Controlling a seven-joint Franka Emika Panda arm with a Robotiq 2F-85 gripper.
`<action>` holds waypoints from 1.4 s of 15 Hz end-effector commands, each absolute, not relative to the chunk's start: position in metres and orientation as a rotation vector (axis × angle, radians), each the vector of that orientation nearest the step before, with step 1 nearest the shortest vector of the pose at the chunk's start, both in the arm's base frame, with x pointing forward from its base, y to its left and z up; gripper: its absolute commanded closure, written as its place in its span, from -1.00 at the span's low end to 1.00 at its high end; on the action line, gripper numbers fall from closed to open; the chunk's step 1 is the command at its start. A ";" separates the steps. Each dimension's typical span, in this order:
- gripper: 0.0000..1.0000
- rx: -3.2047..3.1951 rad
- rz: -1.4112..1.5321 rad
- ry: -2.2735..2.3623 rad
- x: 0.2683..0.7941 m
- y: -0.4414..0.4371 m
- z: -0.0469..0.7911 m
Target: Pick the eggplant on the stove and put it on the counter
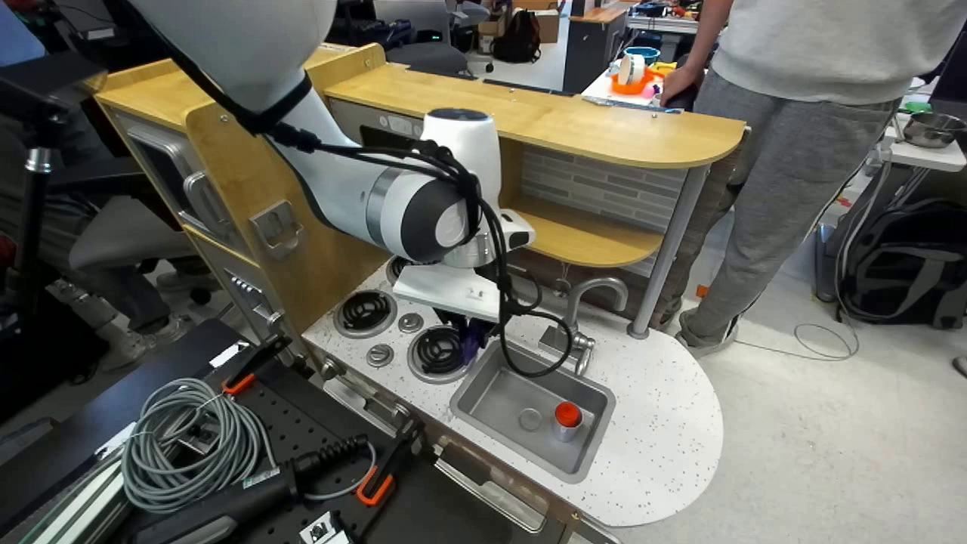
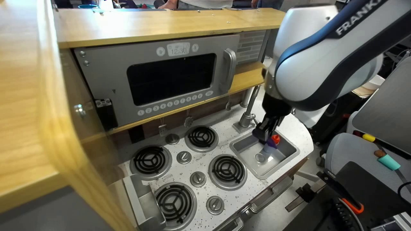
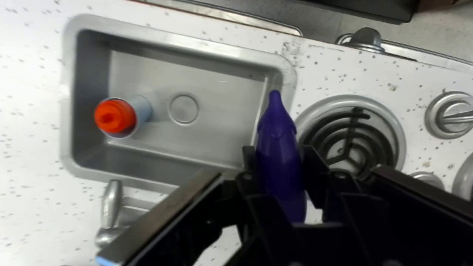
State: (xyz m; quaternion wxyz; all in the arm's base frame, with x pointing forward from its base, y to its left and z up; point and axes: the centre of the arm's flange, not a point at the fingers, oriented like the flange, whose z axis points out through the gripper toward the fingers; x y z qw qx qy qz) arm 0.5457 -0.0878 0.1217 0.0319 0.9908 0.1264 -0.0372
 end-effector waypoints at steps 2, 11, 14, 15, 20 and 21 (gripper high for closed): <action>0.83 3.021 -0.007 0.134 0.538 -0.170 0.173; 0.83 2.926 0.014 -0.390 0.562 -0.249 0.167; 0.83 2.878 0.018 -0.530 0.571 -0.267 0.154; 0.83 2.857 0.015 -0.577 0.574 -0.274 0.148; 0.83 2.798 -0.051 -0.748 0.579 -0.296 0.115; 0.83 2.796 -0.075 -0.770 0.579 -0.298 0.107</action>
